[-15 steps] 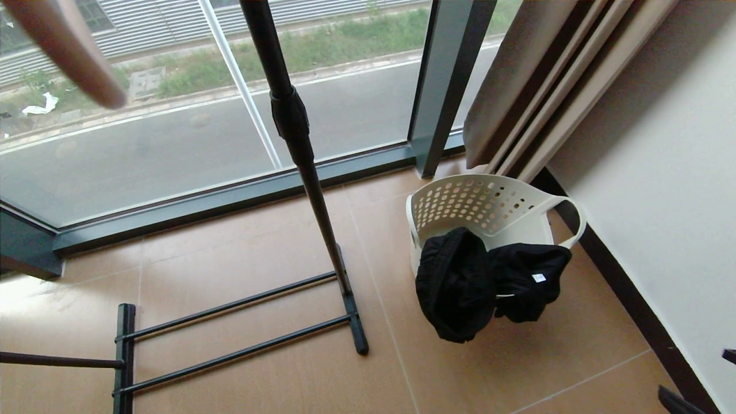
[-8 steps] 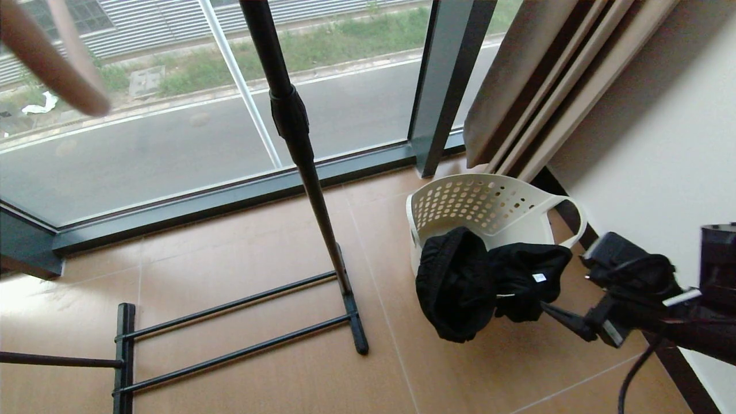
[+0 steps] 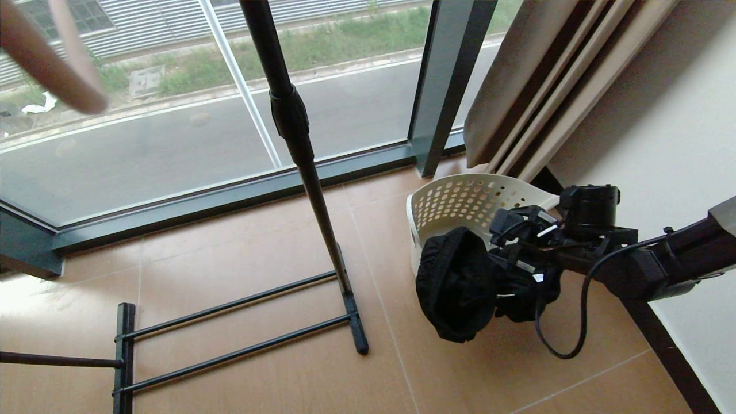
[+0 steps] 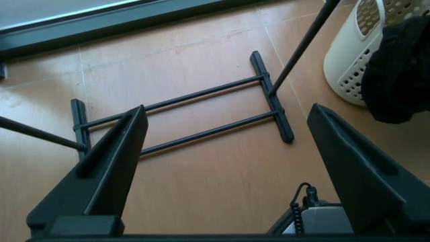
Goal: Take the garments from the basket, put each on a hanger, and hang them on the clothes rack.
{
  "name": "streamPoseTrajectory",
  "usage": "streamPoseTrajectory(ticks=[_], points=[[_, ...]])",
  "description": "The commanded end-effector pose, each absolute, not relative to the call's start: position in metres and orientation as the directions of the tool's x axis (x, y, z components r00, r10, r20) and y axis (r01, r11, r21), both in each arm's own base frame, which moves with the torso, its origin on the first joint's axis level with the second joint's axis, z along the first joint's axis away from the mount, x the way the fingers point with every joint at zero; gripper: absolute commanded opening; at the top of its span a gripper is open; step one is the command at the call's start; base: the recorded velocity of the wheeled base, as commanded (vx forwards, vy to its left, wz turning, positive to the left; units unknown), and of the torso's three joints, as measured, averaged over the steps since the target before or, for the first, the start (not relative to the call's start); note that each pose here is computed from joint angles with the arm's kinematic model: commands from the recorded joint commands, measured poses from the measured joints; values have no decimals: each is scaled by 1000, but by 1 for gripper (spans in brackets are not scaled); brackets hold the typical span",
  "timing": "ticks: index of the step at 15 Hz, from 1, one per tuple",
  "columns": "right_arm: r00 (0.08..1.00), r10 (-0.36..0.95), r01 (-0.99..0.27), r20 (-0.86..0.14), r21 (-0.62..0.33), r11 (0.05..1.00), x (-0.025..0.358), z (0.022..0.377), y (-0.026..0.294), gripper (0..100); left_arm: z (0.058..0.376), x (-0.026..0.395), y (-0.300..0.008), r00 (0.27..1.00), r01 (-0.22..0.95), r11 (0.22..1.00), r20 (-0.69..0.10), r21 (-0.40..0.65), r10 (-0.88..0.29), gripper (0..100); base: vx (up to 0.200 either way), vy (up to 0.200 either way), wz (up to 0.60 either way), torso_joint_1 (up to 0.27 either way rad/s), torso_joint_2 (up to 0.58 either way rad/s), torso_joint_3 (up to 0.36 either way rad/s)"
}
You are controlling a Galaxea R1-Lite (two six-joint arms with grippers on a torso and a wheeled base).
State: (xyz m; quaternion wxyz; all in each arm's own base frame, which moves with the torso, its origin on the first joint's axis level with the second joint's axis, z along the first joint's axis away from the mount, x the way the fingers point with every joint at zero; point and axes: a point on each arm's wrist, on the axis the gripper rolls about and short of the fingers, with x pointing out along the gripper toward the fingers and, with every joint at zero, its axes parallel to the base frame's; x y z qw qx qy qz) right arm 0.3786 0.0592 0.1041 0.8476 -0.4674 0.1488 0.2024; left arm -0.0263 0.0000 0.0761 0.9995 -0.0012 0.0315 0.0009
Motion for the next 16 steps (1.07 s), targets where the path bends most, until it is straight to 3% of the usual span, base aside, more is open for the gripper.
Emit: streamPoseTrajectory(ticks=[1, 7, 16], points=[[859, 199, -505, -472, -721, 474, 396, 87, 61, 100, 76, -26, 0, 998, -3, 1000, -63, -1, 3, 100, 0, 0, 0, 0, 0, 0], [867, 179, -490, -466, -731, 475, 420, 78, 67, 100, 76, -26, 0, 998, 0, 1000, -66, 3, 0, 100, 0, 0, 0, 0, 0, -10], [904, 144, -419, -402, -765, 490, 440, 99, 68, 100, 76, -26, 0, 998, -1, 1000, -66, 5, 2, 100, 0, 0, 0, 5, 3, -149]])
